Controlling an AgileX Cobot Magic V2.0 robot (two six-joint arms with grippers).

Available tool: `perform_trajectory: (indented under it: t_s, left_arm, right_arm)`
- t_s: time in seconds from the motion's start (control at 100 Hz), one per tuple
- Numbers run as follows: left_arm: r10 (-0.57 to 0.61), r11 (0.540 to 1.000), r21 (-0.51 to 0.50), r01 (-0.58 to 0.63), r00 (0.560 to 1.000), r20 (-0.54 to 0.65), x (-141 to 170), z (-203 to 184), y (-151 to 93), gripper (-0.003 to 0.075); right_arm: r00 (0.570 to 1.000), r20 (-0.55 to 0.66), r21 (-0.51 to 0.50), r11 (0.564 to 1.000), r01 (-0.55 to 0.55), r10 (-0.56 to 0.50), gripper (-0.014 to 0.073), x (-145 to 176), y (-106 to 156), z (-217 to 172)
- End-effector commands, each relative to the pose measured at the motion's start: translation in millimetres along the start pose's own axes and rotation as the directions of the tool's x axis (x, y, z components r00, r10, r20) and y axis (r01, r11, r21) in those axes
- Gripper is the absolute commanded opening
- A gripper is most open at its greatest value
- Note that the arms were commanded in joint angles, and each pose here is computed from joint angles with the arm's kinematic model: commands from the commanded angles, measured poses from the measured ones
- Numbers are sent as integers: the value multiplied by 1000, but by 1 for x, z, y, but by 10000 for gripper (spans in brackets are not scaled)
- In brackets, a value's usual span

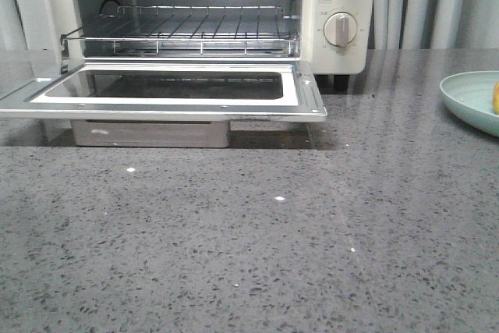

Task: Put bread in oven
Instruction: 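Pull the oven door down and open with the left gripper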

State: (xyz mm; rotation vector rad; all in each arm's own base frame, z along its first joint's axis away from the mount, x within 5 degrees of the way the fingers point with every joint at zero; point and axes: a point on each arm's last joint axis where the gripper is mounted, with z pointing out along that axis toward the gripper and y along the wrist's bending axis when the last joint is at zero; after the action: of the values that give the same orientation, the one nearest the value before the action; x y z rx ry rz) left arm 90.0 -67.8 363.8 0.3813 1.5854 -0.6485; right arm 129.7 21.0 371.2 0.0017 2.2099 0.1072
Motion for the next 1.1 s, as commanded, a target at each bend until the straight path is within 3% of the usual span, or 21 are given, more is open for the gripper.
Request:
perform_trajectory:
  t_s: [0.0, 0.31, 0.41, 0.53, 0.62, 0.8, 1.09]
  left_arm:
    - [16, 999, -29, -14, 996, 86, -21, -5, 0, -22]
    - [32, 999, -36, -27, 992, 125, -26, -15, 0, -22]
    - [32, 999, -35, -28, 990, 134, -27, -17, 0, -22]
    - [32, 999, -35, -28, 991, 132, -27, -17, 0, -22]
    - [32, 999, -35, -28, 991, 128, -26, -17, 0, -22]
    - [32, 999, -35, -28, 991, 128, -26, -17, 0, -22]
    - [32, 999, -35, -28, 991, 128, -26, -17, 0, -22]
  right_arm:
    - [998, 49, 38, 998, 42, -43, -67, -26, 1, 0]
    - [990, -110, 153, 982, 110, -93, -46, -73, 5, 41]
    - [982, -166, 164, 979, 120, -93, 49, -81, 8, 59]
    - [974, -202, 172, 976, 136, -100, 235, -85, 10, 77]
    - [968, -224, 190, 969, 159, -115, 311, -85, 10, 89]
    - [956, -275, 236, 957, 169, -101, 309, -84, 1, 112]
    - [932, -359, 281, 958, 56, 51, 309, -76, -28, 146]
